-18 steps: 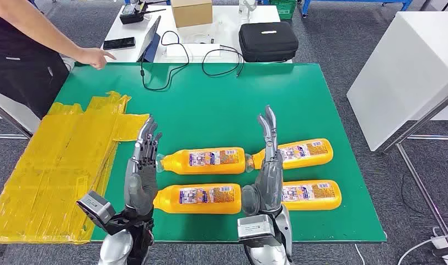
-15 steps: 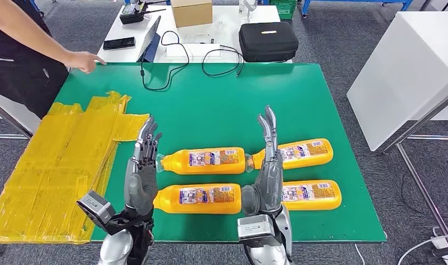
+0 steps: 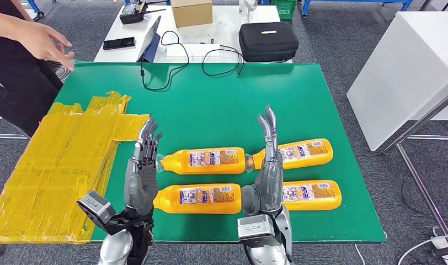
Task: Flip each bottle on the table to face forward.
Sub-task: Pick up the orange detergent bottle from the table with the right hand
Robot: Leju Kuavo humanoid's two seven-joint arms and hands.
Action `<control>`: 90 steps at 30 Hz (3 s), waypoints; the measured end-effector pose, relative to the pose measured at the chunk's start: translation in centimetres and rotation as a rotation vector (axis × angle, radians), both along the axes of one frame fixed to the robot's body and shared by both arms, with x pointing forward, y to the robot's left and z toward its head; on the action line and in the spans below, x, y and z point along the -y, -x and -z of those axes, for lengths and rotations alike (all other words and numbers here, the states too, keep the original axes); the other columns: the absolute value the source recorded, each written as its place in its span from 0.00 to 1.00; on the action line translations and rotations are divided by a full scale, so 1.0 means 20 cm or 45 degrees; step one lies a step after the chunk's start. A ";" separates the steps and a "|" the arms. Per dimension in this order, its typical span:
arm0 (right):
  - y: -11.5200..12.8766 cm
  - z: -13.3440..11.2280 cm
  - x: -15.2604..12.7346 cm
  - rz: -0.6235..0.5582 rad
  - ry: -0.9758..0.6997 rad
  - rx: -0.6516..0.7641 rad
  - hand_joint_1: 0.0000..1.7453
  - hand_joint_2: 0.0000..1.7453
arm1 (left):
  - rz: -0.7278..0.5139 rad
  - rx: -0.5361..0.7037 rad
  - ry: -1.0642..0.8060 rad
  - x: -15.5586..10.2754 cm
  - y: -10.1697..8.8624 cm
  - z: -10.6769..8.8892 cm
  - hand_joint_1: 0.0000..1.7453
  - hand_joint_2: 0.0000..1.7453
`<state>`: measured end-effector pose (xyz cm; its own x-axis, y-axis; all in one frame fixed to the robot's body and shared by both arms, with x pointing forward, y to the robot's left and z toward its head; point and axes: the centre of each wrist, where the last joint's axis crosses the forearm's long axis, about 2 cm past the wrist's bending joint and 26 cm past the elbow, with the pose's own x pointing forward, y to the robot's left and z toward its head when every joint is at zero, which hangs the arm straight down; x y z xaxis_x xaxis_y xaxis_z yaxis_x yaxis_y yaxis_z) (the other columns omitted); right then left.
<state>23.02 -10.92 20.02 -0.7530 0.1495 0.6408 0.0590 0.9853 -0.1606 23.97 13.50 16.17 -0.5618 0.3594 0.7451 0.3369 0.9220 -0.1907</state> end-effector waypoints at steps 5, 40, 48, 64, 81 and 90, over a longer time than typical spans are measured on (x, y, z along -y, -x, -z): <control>0.00 0.00 0.00 0.000 0.000 0.000 0.22 0.00 | 0.000 0.000 0.000 0.00 0.00 0.00 1.00 0.00; -0.02 0.23 0.16 -0.270 -0.058 -0.196 1.00 0.00 | -0.344 0.088 -0.173 -0.11 0.01 0.03 1.00 0.00; 0.00 0.27 0.18 -0.232 -0.014 -0.247 0.22 0.00 | -0.371 0.071 -0.177 -0.12 0.02 0.04 0.03 0.00; 0.02 0.40 0.05 -0.040 0.590 -0.532 0.00 1.00 | -0.423 -0.052 -0.130 -0.19 0.05 0.08 0.00 0.00; 0.01 0.51 -0.11 -0.077 0.968 -0.642 0.00 1.00 | -0.432 -0.079 -0.087 -0.24 0.08 0.09 0.00 0.00; 0.00 0.57 -0.12 -0.083 1.086 -0.705 0.00 1.00 | -0.467 -0.088 -0.079 -0.28 0.10 0.10 0.00 0.00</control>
